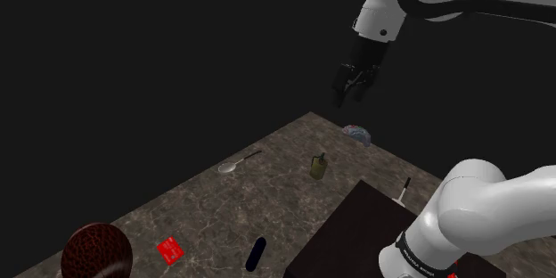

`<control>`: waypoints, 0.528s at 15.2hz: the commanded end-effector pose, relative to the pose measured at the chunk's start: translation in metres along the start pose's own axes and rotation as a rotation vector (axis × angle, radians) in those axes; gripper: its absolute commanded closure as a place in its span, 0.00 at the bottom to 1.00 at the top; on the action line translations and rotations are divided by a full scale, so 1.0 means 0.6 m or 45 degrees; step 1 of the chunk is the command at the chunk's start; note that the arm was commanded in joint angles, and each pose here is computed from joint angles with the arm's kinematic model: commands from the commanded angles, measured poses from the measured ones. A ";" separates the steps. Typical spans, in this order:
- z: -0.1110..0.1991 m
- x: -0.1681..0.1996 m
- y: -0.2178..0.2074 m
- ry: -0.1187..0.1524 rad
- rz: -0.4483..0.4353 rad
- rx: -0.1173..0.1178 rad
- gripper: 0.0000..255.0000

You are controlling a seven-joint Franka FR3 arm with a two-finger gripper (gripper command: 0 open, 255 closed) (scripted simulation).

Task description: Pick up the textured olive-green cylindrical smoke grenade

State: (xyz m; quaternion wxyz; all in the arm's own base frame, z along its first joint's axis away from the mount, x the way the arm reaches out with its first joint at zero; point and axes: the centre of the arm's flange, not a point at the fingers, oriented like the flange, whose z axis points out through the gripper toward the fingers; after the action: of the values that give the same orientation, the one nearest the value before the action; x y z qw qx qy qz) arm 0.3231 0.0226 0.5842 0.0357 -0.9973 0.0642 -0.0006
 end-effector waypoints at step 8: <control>0.122 0.042 0.079 0.007 0.023 -0.016 0.00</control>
State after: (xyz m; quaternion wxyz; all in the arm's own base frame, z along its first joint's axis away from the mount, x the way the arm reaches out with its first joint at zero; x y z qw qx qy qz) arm 0.3418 -0.0167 0.5168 0.0304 -0.9969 0.0723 -0.0012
